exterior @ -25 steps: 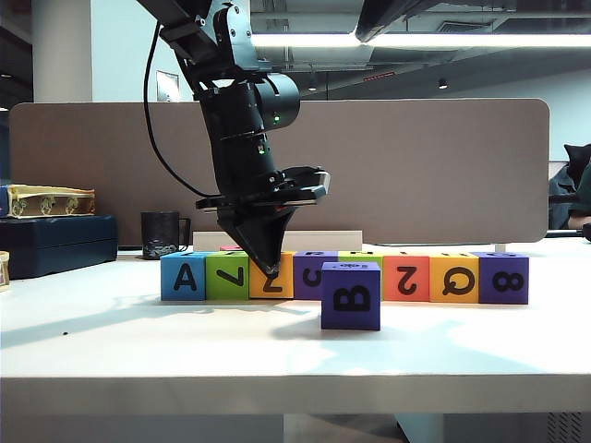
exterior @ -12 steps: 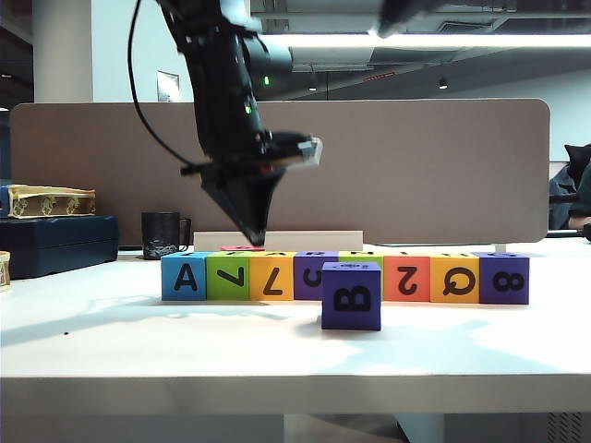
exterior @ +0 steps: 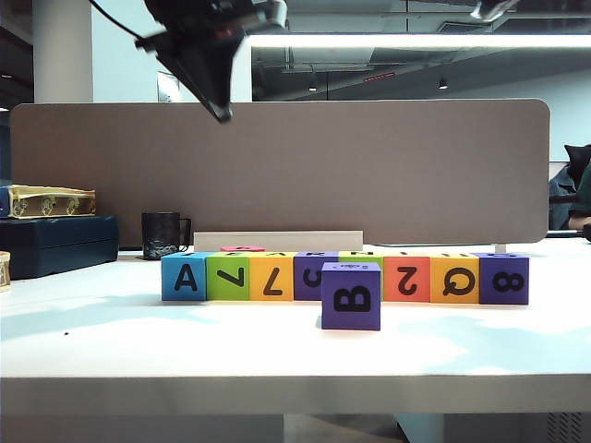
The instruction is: Select the appropriate blocks from the scattered letter blocks on the table and arrange them in a row to spell out "LEARNING".
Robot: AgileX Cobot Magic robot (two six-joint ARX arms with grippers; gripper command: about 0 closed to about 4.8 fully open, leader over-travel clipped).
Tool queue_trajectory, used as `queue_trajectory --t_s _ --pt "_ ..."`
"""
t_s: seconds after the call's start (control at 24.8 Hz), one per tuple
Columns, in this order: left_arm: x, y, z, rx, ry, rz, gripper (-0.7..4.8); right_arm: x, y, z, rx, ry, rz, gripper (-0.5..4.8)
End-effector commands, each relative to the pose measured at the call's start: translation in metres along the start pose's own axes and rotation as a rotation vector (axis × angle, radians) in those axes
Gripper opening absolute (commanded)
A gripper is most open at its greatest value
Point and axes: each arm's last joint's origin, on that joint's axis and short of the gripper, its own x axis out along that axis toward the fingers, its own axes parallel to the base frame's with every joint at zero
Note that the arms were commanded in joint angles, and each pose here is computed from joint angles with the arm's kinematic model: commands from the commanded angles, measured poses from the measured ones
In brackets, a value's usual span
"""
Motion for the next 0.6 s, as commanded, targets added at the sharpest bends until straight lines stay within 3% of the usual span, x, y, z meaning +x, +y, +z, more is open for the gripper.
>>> queue_trajectory --t_s 0.04,0.6 --pt "-0.022 0.003 -0.004 -0.011 -0.035 0.011 -0.06 -0.012 -0.004 -0.007 -0.007 0.042 -0.062 -0.02" --pt "-0.04 0.017 -0.017 -0.061 -0.009 0.021 -0.06 -0.042 -0.006 -0.016 0.007 0.007 -0.075 -0.02"
